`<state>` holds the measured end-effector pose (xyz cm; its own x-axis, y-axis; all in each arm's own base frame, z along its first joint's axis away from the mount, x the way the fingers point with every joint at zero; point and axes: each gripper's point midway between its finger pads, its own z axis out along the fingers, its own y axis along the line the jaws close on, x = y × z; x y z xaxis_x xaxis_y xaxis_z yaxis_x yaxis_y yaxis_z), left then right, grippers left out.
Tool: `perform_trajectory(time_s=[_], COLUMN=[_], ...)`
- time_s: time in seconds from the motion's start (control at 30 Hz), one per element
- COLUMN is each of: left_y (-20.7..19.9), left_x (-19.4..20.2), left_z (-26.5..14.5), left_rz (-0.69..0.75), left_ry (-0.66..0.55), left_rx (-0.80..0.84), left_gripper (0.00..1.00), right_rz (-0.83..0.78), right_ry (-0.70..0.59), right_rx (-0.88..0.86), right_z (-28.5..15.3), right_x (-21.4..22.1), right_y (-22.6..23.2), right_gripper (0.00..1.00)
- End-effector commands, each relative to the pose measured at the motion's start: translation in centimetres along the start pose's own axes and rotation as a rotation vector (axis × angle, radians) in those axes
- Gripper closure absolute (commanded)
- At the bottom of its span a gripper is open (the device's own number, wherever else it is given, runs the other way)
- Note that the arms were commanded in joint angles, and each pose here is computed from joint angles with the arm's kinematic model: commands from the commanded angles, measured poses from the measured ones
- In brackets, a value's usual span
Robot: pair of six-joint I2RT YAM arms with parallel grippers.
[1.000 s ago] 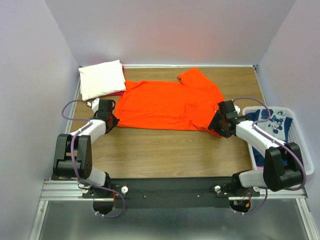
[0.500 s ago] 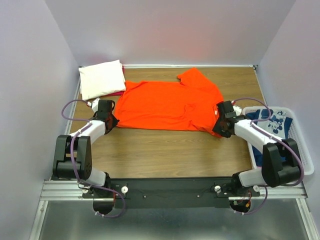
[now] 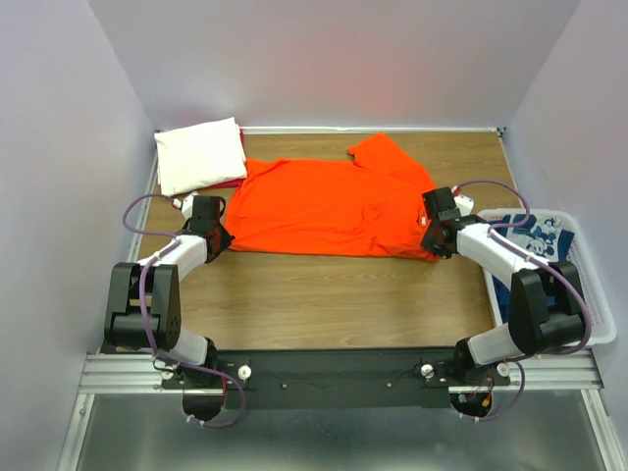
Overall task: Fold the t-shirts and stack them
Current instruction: Fold the tshirt
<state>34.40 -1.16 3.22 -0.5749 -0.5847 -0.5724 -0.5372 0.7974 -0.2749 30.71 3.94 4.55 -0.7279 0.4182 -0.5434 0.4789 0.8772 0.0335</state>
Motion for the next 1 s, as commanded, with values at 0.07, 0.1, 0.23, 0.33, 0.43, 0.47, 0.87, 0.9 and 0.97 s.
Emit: perform_trajectory(time_s=[0.07, 0.1, 0.23, 0.33, 0.43, 0.47, 0.87, 0.9, 0.97], left_y=[-0.3, -0.2, -0.2, -0.1, -0.2, -0.1, -0.3, -0.3, -0.4], left_x=[-1.1, -1.0, -1.1, -1.0, -0.9, -1.0, -0.6, -0.5, -0.5], left_z=[0.0, 0.0, 0.1, 0.2, 0.2, 0.2, 0.4, 0.4, 0.4], left_rz=[0.017, 0.018, 0.021, 0.020, 0.023, 0.021, 0.024, 0.024, 0.022], left_ry=[-0.013, -0.010, -0.008, -0.003, 0.003, 0.001, 0.021, 0.021, 0.020], left_rx=[-0.001, -0.003, -0.008, -0.009, -0.007, -0.009, 0.007, 0.007, 0.010], left_gripper=[1.00, 1.00, 1.00, 1.00, 1.00, 1.00, 1.00, 1.00, 1.00], right_rz=[-0.058, -0.076, -0.097, -0.094, -0.094, -0.093, -0.075, -0.064, -0.042], right_ry=[-0.069, -0.058, -0.091, -0.093, -0.096, -0.091, -0.022, -0.033, -0.038], right_rx=[0.056, 0.078, 0.147, 0.157, 0.184, 0.191, 0.145, 0.125, 0.045], right_z=[-0.7, -0.7, -1.4, -1.9, -2.2, -2.1, -1.6, -1.9, -2.7], right_x=[-3.0, -2.9, -3.8, -3.9, -3.9, -3.7, -2.6, -3.1, -4.0], right_y=[-0.5, -0.9, -2.3, -2.8, -3.5, -3.7, -2.5, -2.2, -0.4], right_gripper=[0.97, 0.97, 0.96, 0.94, 0.91, 0.90, 0.47, 0.47, 0.48])
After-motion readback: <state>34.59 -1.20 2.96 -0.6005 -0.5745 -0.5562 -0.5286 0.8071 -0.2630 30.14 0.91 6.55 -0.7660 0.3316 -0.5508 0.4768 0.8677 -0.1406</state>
